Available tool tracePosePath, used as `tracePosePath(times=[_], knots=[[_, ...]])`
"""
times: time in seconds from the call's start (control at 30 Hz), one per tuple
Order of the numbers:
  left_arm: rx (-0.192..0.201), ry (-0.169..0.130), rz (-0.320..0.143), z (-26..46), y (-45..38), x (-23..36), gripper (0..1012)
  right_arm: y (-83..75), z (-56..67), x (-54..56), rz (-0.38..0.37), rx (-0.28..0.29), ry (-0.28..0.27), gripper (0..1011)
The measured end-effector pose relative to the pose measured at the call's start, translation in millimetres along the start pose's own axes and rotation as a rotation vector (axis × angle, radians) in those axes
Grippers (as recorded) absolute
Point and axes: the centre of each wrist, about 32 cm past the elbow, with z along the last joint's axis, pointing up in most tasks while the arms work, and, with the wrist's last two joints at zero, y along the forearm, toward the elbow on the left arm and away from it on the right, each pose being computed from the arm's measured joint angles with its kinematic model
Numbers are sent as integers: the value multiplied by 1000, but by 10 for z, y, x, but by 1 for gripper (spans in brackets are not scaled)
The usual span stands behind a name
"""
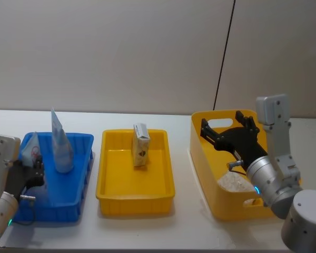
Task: Bimanual collaborative sorting of washing and personal care products
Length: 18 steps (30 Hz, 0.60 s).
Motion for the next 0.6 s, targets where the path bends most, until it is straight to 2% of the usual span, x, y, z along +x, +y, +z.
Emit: tracePosePath(times=[0.17, 0.27, 0.3, 0.6], knots=[[-16, -2, -9, 35, 2, -9, 218, 0, 0, 0, 0, 0, 0, 1004], [-39, -6, -20, 94, 6, -21, 208, 0, 0, 0, 0, 0, 0, 1004], [-39, -6, -20, 94, 6, -21, 207, 0, 0, 0, 0, 0, 0, 1004], [-116, -25, -54, 325, 36, -47, 207, 0, 0, 0, 0, 0, 0, 1004]])
